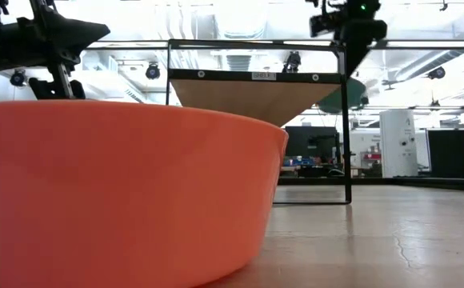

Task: Pick & Place Mini bowls
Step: Stack the right blue bowl on top of the blue bowl on the shelf

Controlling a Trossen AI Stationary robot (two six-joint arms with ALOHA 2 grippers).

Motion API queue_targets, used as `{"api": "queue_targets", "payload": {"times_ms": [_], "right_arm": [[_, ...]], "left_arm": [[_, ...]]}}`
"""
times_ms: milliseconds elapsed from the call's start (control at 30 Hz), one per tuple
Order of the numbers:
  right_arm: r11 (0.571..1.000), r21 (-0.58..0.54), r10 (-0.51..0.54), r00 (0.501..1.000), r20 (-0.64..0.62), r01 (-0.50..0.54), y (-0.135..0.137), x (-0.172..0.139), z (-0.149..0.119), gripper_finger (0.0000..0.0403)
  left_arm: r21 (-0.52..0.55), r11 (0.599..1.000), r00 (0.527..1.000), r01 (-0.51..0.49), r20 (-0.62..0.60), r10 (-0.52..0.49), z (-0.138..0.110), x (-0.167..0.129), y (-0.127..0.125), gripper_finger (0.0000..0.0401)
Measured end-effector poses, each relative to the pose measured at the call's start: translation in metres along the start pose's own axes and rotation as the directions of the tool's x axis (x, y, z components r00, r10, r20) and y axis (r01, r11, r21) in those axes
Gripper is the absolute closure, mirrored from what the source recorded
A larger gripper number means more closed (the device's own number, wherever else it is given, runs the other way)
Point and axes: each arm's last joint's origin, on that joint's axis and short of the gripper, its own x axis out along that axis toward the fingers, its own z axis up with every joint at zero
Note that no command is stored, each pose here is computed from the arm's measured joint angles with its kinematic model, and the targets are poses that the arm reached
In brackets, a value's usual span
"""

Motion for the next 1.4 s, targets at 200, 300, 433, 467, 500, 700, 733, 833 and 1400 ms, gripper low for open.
{"api": "queue_targets", "payload": {"times_ms": [200, 300, 433, 467, 500, 700, 733, 833, 1400], "right_arm": [[0.995, -0.096, -0.004, 0.999, 0.035, 0.007, -0.005, -0.009, 0.019, 0.0392], [0.988, -0.155, -0.012, 0.998, 0.056, 0.020, -0.007, -0.013, 0.030, 0.0392], [0.969, -0.246, -0.016, 0.997, 0.078, 0.035, -0.010, -0.016, 0.047, 0.0392], [0.963, -0.267, -0.017, 0.996, 0.084, 0.039, -0.011, -0.016, 0.051, 0.0392], [0.957, -0.287, -0.018, 0.996, 0.089, 0.043, -0.011, -0.017, 0.055, 0.0392], [0.927, -0.368, -0.022, 0.989, 0.144, 0.074, -0.017, -0.025, 0.082, 0.0392], [0.922, -0.378, -0.023, 0.988, 0.152, 0.080, -0.018, -0.026, 0.087, 0.0392], [0.910, -0.404, -0.025, 0.984, 0.175, 0.095, -0.020, -0.029, 0.099, 0.0392], [0.848, -0.521, -0.016, 0.987, 0.158, 0.097, -0.013, 0.004, 0.146, 0.0392]], "left_arm": [[0.000, 1.000, 1.000, 0.000, 0.000, 0.000, 0.000, 0.000, 0.000, 0.0401], [0.000, 1.000, 1.000, 0.000, 0.000, 0.000, 0.000, 0.000, 0.000, 0.0401], [0.000, 1.000, 1.000, 0.000, -0.001, 0.000, 0.000, 0.000, 0.000, 0.0401], [0.000, 1.000, 1.000, 0.000, -0.001, 0.000, 0.000, 0.000, 0.000, 0.0401], [0.000, 1.000, 1.000, 0.000, -0.001, 0.000, 0.000, 0.000, 0.000, 0.0401], [0.000, 1.000, 1.000, 0.000, -0.001, 0.000, 0.000, 0.000, 0.000, 0.0401], [0.001, 1.000, 1.000, 0.000, -0.001, 0.000, 0.000, 0.000, 0.000, 0.0401], [0.001, 1.000, 1.000, 0.000, -0.001, 0.000, 0.000, 0.000, 0.000, 0.0401], [0.001, 1.000, 1.000, 0.000, -0.002, 0.000, 0.000, 0.000, 0.000, 0.0401]]}}
